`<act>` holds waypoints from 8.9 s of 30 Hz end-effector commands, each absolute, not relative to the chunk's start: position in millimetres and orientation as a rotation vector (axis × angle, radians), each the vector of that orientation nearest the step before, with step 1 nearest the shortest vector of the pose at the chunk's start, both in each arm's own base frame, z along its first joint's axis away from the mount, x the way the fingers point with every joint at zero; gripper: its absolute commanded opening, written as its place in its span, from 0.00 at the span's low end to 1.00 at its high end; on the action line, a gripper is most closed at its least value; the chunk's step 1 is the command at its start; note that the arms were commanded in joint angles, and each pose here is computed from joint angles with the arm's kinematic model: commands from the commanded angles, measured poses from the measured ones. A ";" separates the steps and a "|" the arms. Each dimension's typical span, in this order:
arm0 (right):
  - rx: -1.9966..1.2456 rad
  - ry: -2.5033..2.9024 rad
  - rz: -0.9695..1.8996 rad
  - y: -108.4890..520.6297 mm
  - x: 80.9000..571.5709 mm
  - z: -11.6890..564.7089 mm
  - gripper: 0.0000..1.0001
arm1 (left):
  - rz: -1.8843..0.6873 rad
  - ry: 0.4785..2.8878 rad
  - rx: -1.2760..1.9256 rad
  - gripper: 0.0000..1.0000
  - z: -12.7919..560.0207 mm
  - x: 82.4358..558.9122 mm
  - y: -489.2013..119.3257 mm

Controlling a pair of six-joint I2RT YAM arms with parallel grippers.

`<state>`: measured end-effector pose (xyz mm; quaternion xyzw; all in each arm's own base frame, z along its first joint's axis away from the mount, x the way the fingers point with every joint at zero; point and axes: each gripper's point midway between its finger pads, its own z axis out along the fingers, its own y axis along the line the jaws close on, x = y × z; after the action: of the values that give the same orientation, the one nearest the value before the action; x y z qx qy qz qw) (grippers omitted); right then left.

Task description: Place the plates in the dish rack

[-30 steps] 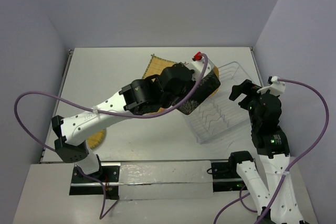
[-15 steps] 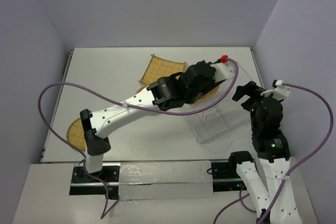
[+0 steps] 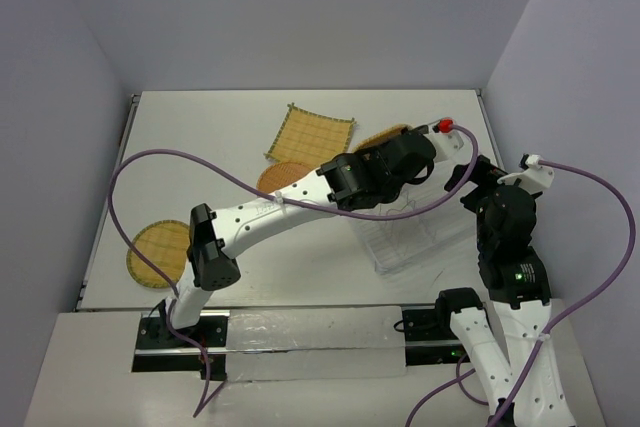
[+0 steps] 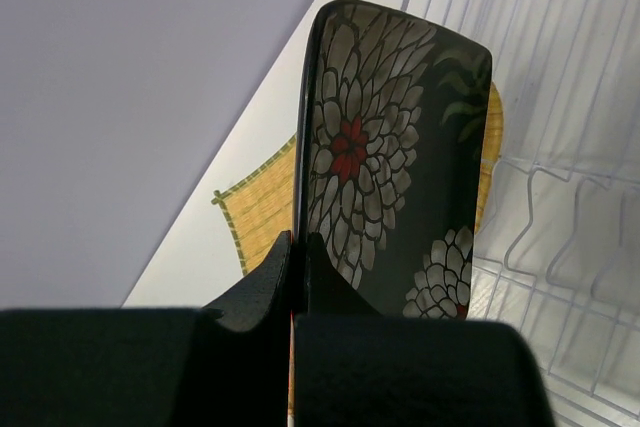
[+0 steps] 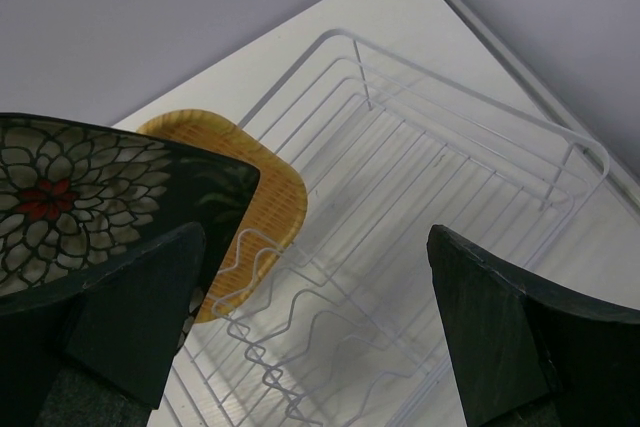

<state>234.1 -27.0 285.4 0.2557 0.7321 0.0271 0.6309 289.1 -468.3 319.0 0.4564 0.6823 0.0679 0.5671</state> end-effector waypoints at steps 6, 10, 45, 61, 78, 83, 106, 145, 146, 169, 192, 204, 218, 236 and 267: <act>0.597 1.652 0.058 -29.7 236.2 288.7 1.00 | 0.208 1.545 0.883 0.00 357.9 301.6 -469.3; 0.599 1.653 0.056 -30.0 236.5 288.3 1.00 | 0.213 1.544 0.914 0.00 348.8 300.5 -473.9; 0.585 1.695 0.069 -24.8 243.8 280.3 1.00 | 0.284 1.534 0.897 0.00 355.0 287.9 -471.7; 0.579 1.692 0.075 -23.8 241.7 280.2 1.00 | 0.266 1.605 0.924 0.00 307.5 299.7 -485.1; 0.582 1.721 0.066 -23.3 246.7 273.5 1.00 | 0.196 1.691 0.961 0.20 271.1 313.1 -487.8; 0.581 1.727 0.064 -23.1 248.0 272.0 1.00 | 0.147 1.696 0.980 0.43 270.9 314.5 -491.9; 0.439 1.733 0.157 -2.0 247.7 289.2 1.00 | -0.582 1.583 0.779 0.90 443.1 291.2 -423.5; 0.092 1.877 0.512 80.6 261.2 268.4 1.00 | -1.054 2.200 -0.147 0.99 101.8 352.5 -180.2; 0.097 1.875 0.506 79.4 261.9 269.2 1.00 | -1.051 2.215 -0.158 0.99 96.1 352.7 -179.5; 0.175 1.878 0.407 62.0 268.7 263.4 1.00 | -1.300 2.365 -0.139 0.99 18.3 347.5 -189.4; 0.210 1.861 0.349 50.9 269.2 266.3 1.00 | -1.198 2.517 -0.204 0.29 -17.7 354.2 -182.1; 0.210 1.810 0.348 47.9 258.8 278.1 1.00 | -1.086 2.370 -0.123 0.00 58.0 371.7 -173.9; 0.271 1.717 0.326 35.9 245.2 296.1 1.00 | -0.667 1.677 0.221 0.00 374.9 340.5 -179.7; 0.727 1.583 0.013 -44.7 218.5 287.2 1.00 | -0.549 1.386 0.944 0.00 432.3 215.0 -404.3; 0.680 1.628 0.001 -40.5 223.5 282.6 1.00 | -0.236 1.426 1.076 0.00 322.4 278.9 -490.1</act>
<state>221.2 -40.5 283.7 0.3012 0.7090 0.0052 0.6376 262.2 -479.8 270.1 0.5074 0.6525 -0.0993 0.5540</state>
